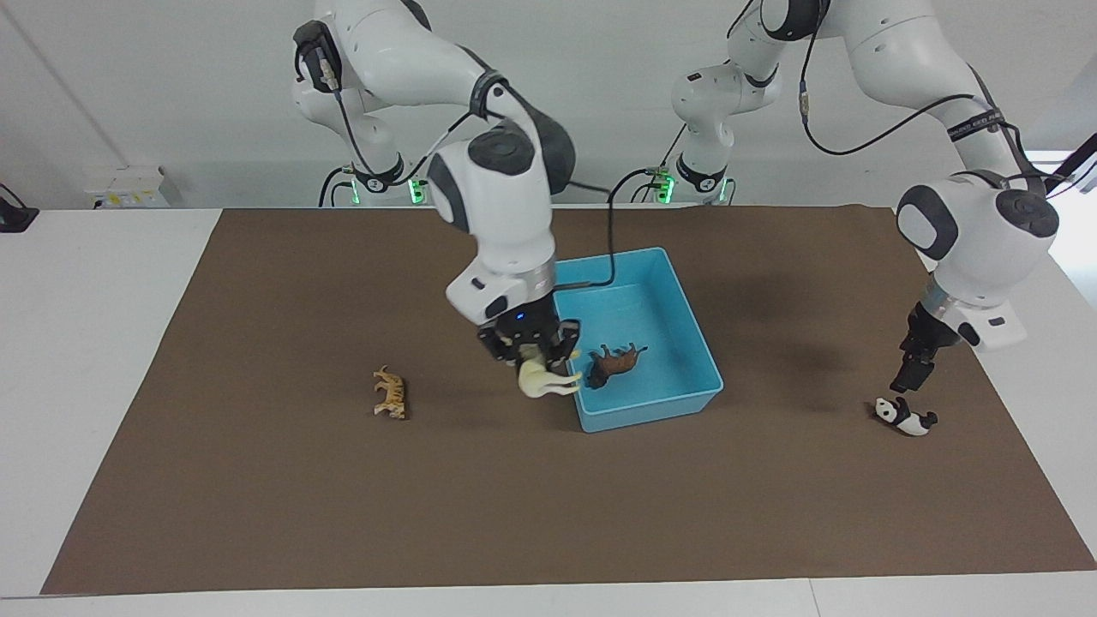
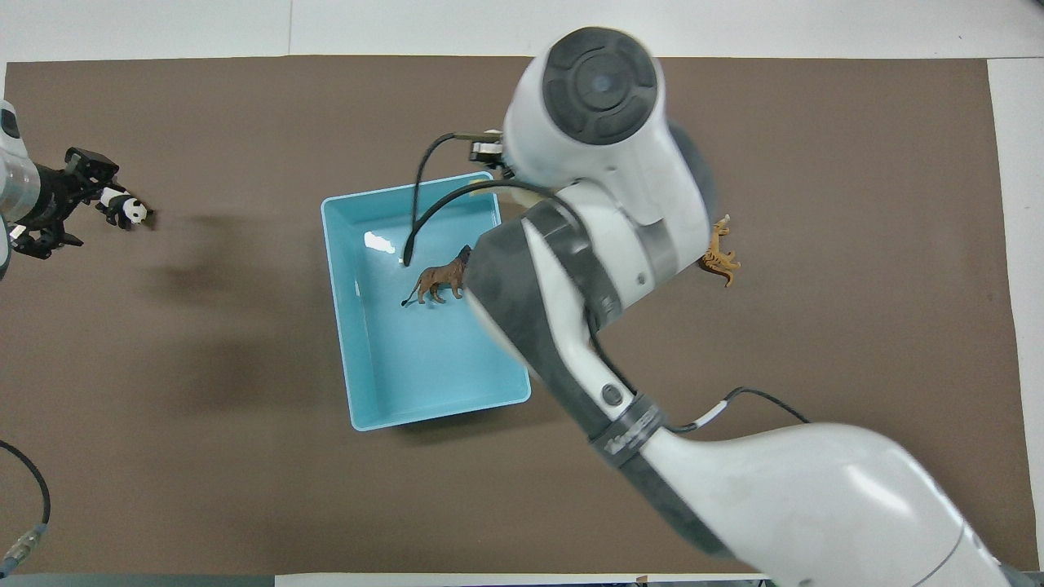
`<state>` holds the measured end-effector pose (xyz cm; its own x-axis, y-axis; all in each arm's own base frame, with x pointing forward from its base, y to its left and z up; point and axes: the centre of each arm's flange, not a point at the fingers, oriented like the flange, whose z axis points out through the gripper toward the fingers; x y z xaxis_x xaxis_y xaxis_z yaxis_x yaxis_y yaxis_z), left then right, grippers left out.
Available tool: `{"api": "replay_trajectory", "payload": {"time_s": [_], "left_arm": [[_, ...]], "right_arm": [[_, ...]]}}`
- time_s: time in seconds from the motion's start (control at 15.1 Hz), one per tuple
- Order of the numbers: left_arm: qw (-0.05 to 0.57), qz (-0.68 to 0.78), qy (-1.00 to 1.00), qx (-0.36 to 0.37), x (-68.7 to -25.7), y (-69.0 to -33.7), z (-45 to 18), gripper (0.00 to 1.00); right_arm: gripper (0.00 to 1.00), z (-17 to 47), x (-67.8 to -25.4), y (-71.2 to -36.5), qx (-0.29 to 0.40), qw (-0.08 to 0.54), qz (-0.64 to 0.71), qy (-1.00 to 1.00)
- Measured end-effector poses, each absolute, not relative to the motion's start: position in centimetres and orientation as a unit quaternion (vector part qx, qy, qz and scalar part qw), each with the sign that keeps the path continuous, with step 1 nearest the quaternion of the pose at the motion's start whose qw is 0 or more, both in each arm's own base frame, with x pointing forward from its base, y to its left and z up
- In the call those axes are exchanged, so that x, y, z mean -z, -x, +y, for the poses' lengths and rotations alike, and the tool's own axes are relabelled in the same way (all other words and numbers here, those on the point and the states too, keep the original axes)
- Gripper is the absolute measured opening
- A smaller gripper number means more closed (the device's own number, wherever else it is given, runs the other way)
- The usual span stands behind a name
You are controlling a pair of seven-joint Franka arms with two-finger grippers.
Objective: Put all toys into storage box
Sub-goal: 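Carry the cream llama into the box with the right gripper and release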
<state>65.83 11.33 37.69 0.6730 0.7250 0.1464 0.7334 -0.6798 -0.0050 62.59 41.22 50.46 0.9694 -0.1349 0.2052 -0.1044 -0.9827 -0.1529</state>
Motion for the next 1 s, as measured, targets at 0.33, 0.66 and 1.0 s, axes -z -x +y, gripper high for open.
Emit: {"api": "replay_trajectory", "payload": {"time_s": [0.33,0.66,1.0], "left_arm": [[0.031,-0.337,0.937,0.087,-32.9,-68.1,14.7,1.0],[-0.012,-0.361,0.928,0.096,-32.1,-68.7,14.2,1.0],[-0.007,-0.362,0.927,0.094,-28.7,-67.0,14.7,1.0]], "right_arm": [[0.41,53.7,-48.3,-54.0,0.092,0.082,0.007,0.992],[0.66,54.8,-44.7,-53.4,0.08,0.073,0.019,0.994],[1.0,52.7,-45.6,-54.5,0.077,0.052,0.039,0.995]]}}
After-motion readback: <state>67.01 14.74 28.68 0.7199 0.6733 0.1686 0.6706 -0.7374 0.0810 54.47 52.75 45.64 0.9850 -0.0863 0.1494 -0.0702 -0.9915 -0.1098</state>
